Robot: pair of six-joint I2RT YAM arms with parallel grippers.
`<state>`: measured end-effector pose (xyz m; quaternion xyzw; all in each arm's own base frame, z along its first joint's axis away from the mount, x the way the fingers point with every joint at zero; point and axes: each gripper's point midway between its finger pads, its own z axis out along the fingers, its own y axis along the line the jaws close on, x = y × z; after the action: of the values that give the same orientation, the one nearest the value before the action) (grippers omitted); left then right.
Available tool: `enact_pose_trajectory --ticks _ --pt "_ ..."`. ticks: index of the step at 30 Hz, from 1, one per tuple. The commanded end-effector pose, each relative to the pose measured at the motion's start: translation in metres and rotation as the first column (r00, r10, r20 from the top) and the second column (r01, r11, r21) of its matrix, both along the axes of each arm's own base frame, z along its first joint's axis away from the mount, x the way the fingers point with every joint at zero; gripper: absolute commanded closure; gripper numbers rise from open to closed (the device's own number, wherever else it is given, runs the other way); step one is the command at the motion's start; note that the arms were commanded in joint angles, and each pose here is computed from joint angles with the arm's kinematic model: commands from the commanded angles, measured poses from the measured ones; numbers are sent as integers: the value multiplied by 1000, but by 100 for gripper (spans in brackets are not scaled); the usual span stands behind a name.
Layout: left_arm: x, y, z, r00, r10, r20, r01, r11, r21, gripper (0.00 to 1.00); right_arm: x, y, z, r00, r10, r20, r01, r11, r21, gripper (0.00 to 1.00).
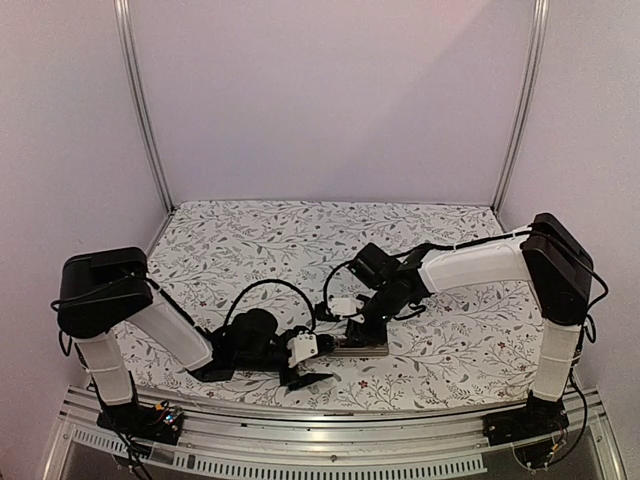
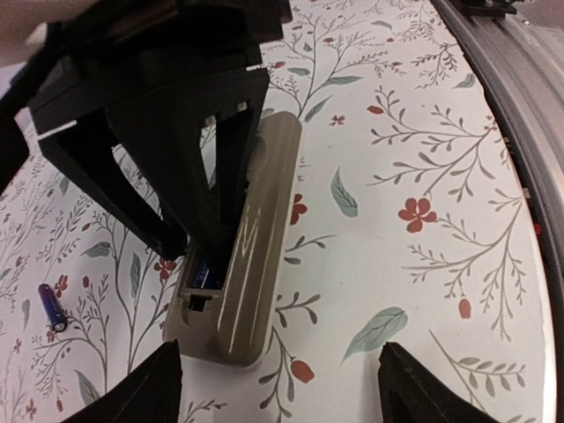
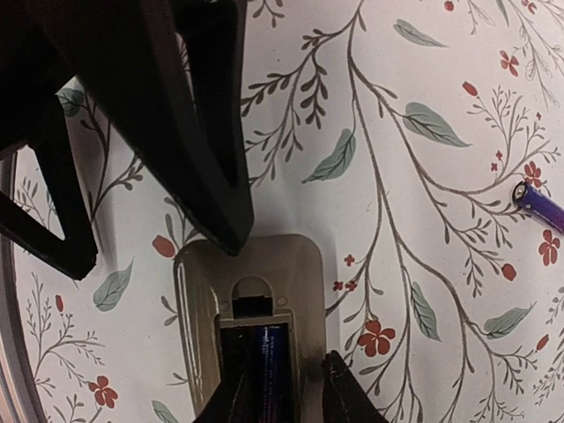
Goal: Load the batteries into the remote control
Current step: Load the battery into the battery compartment.
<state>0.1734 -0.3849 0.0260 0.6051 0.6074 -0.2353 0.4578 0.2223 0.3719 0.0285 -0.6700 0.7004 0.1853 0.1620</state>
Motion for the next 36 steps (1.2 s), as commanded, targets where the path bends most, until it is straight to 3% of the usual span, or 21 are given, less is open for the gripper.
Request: enact_pose_trajectory --ticks 1,9,17,29,33,36 --pt "-5 0 2 1000 -18 12 18 1000 6 24 -5 -11 -19 1000 3 -15 -4 998 -71 69" --pt "-3 2 2 999 -15 28 14 1000 28 23 -14 -9 -4 1000 14 -22 -15 999 -43 55" --pt "-4 2 3 999 -15 33 14 999 35 23 -17 6 24 999 35 -28 -33 997 63 53" --pt "0 3 21 1000 18 -11 -18 1000 0 23 -6 8 45 1000 -8 -4 8 993 118 53" --pt "25 4 46 983 132 -125 -141 988 -61 23 22 3 80 992 -125 -6 123 963 239 53" --pt "76 17 49 894 356 -274 -376 927 -23 31 50 -14 102 958 -287 -23 279 906 318 53"
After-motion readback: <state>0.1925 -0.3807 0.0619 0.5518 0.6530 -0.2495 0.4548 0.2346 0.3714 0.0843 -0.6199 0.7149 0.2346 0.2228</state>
